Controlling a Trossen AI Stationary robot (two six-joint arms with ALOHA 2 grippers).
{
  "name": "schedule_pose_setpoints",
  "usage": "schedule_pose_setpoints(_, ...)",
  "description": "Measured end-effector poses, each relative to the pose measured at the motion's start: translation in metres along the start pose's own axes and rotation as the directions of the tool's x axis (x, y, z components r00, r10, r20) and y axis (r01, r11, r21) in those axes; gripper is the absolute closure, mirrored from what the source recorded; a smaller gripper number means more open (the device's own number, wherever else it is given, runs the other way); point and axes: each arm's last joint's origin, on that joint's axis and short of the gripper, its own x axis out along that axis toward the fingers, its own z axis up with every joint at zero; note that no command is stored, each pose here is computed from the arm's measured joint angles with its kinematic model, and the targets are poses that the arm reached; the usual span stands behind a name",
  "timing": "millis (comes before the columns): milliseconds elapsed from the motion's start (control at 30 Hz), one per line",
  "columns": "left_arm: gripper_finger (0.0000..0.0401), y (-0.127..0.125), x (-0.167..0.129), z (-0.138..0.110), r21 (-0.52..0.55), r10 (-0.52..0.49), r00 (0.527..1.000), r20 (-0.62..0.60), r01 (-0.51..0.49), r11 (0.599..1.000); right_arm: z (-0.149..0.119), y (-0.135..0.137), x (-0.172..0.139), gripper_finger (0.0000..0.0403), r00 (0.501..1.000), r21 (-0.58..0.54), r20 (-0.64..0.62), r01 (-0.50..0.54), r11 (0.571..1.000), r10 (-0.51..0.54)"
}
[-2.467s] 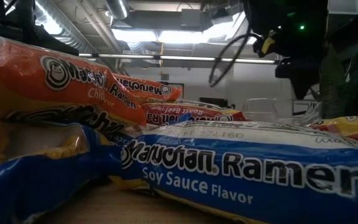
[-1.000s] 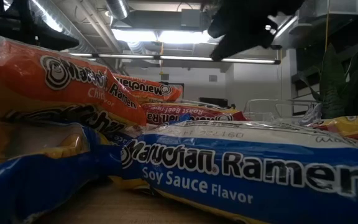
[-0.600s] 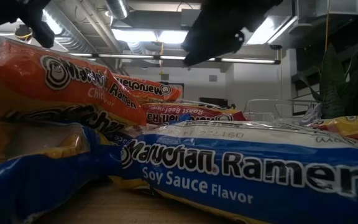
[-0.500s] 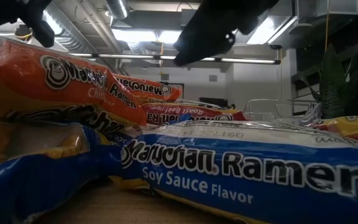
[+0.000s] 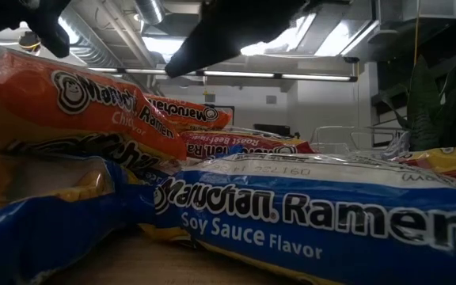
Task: Sort Maruchan noodles
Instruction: Put the orange noodle pack into the right transparent bin
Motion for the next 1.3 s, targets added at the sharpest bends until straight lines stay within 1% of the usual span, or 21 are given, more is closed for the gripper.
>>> schedule_pose_setpoints(133,0.0216,0.001,0.0,-0.002,0.011,0.014,1.0,-0.023,-0.013,1.0,0.002,0.002,0.013,0.0168,1.0,-0.062,-0.024,-0.005,0.998,0.004)
schedule_pose_setpoints(267,0.0216,0.001,0.0,-0.004,0.018,0.028,0.999,-0.037,-0.027,0.999,0.008,0.002,0.02,0.0168,1.0,-0.09,-0.014,-0.002,0.996,0.001)
schedule_pose_setpoints(433,0.0216,0.002,0.0,-0.004,0.023,0.051,0.998,-0.035,-0.05,0.998,0.006,0.0,0.027,0.0162,0.998,-0.103,-0.038,0.051,0.993,-0.055)
schedule_pose_setpoints(533,0.0216,0.003,0.0,-0.004,0.028,0.079,0.996,-0.032,-0.078,0.997,0.002,-0.002,0.03,0.0136,0.994,-0.116,-0.067,0.083,0.99,-0.091)
schedule_pose_setpoints(667,0.0216,0.004,0.0,-0.006,0.036,0.098,0.994,-0.043,-0.097,0.995,-0.004,-0.003,0.037,0.0085,0.988,-0.123,-0.099,0.104,0.987,-0.116)
schedule_pose_setpoints(733,0.0216,0.005,0.0,-0.007,0.041,0.115,0.992,-0.051,-0.113,0.993,-0.003,-0.003,0.039,0.0064,0.987,-0.118,-0.082,0.125,0.985,-0.135)
schedule_pose_setpoints(833,0.0216,0.006,-0.001,-0.008,0.047,0.145,0.988,-0.051,-0.143,0.989,-0.004,-0.004,0.039,0.0048,0.979,-0.126,-0.094,0.166,0.978,-0.179)
schedule_pose_setpoints(933,0.0216,0.007,-0.001,-0.008,0.053,0.179,0.982,-0.052,-0.176,0.983,-0.007,-0.008,0.042,0.0049,0.975,-0.126,-0.107,0.182,0.975,-0.196)
schedule_pose_setpoints(1033,0.0216,0.007,-0.001,-0.008,0.054,0.191,0.98,-0.049,-0.188,0.981,-0.009,-0.012,0.047,0.0062,0.973,-0.116,-0.108,0.191,0.975,-0.203)
schedule_pose_setpoints(1100,0.0216,0.007,-0.001,-0.008,0.054,0.194,0.98,-0.048,-0.192,0.98,-0.012,-0.015,0.05,0.0073,0.972,-0.113,-0.117,0.193,0.975,-0.206)
schedule_pose_setpoints(1167,0.0216,0.008,-0.001,-0.008,0.055,0.219,0.975,-0.042,-0.216,0.975,-0.013,-0.014,0.055,0.0086,0.972,-0.095,-0.104,0.203,0.975,-0.212)
schedule_pose_setpoints(1300,0.0216,0.009,-0.001,-0.007,0.054,0.257,0.966,-0.028,-0.255,0.965,-0.016,-0.015,0.058,0.012,0.966,-0.07,-0.122,0.222,0.973,-0.229)
